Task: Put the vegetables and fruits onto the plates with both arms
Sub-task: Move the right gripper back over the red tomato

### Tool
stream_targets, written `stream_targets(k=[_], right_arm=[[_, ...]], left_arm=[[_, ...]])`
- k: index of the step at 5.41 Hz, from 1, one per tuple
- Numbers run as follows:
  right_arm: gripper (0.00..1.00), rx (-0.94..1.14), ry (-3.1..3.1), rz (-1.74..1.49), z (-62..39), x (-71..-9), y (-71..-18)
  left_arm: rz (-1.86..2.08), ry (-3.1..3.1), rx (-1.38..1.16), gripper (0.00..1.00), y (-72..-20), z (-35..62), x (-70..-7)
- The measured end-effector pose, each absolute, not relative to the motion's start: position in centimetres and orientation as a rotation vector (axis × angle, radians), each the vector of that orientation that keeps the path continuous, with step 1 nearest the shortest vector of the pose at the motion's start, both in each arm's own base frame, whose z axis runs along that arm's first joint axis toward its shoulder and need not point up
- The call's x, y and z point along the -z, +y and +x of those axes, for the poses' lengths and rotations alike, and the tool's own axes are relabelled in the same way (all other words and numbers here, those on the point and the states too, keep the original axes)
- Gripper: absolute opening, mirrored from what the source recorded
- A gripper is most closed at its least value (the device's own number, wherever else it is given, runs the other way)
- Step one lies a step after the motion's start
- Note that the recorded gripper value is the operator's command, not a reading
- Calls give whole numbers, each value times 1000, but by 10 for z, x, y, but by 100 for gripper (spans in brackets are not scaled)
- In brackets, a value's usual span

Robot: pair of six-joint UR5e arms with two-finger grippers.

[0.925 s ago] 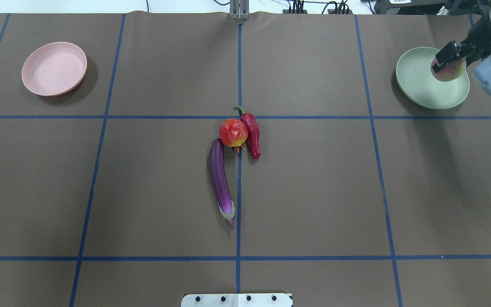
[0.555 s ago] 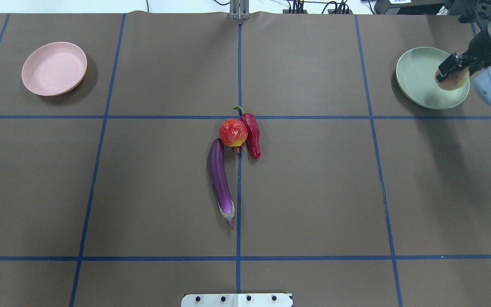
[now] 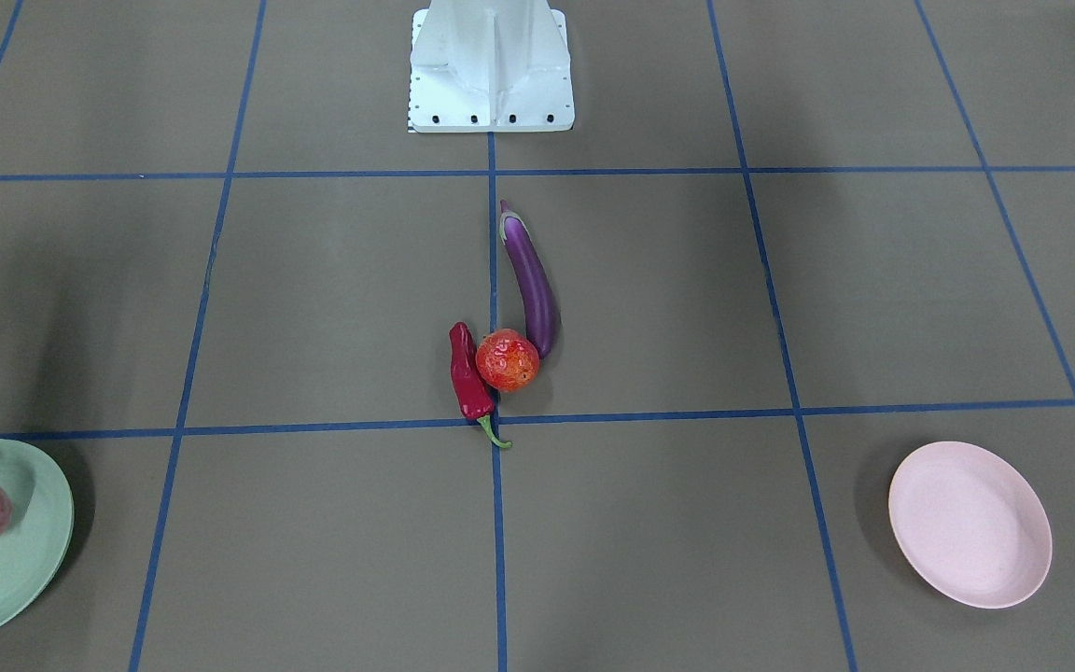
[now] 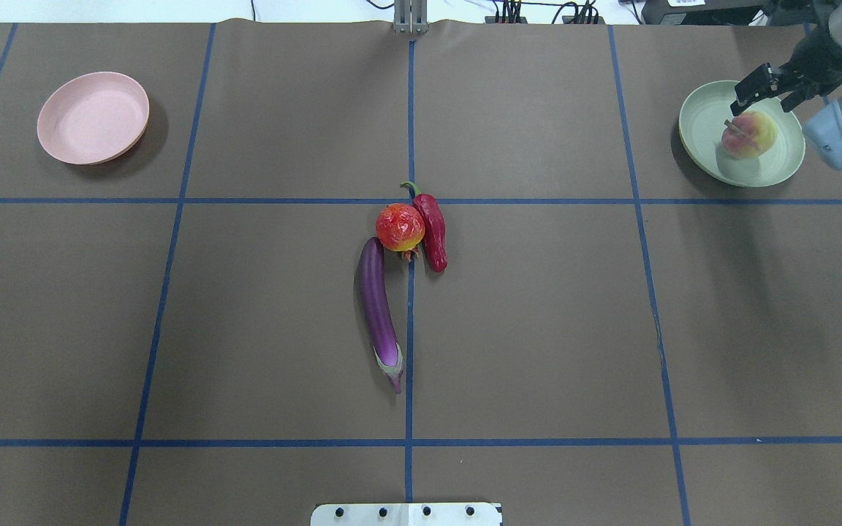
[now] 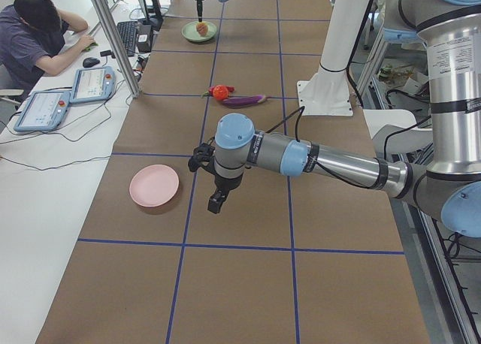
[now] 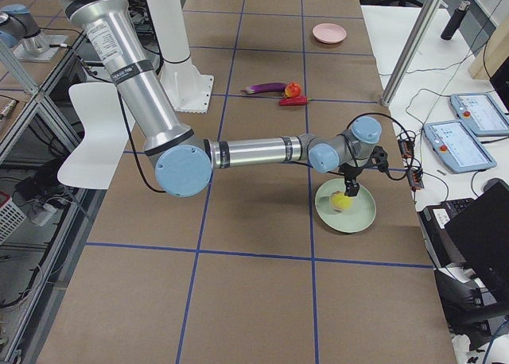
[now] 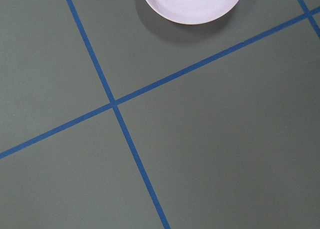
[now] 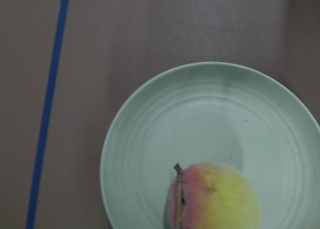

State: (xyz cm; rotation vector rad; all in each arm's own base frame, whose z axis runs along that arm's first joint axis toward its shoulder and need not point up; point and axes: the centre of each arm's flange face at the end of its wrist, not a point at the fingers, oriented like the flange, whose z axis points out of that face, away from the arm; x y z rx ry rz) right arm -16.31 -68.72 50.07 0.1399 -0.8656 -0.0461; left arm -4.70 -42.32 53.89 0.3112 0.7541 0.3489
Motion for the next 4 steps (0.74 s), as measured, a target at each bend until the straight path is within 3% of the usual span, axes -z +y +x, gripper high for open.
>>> stream_targets(k=[2,4], right_arm=[[100,-69,-906,98,-219,-399,-661],[100,-207,-903,55,-351,-286,-616]], left_arm=[[310,754,-348,100,-423,-47,-539],[307,755,-347,100,-423,-47,-541]])
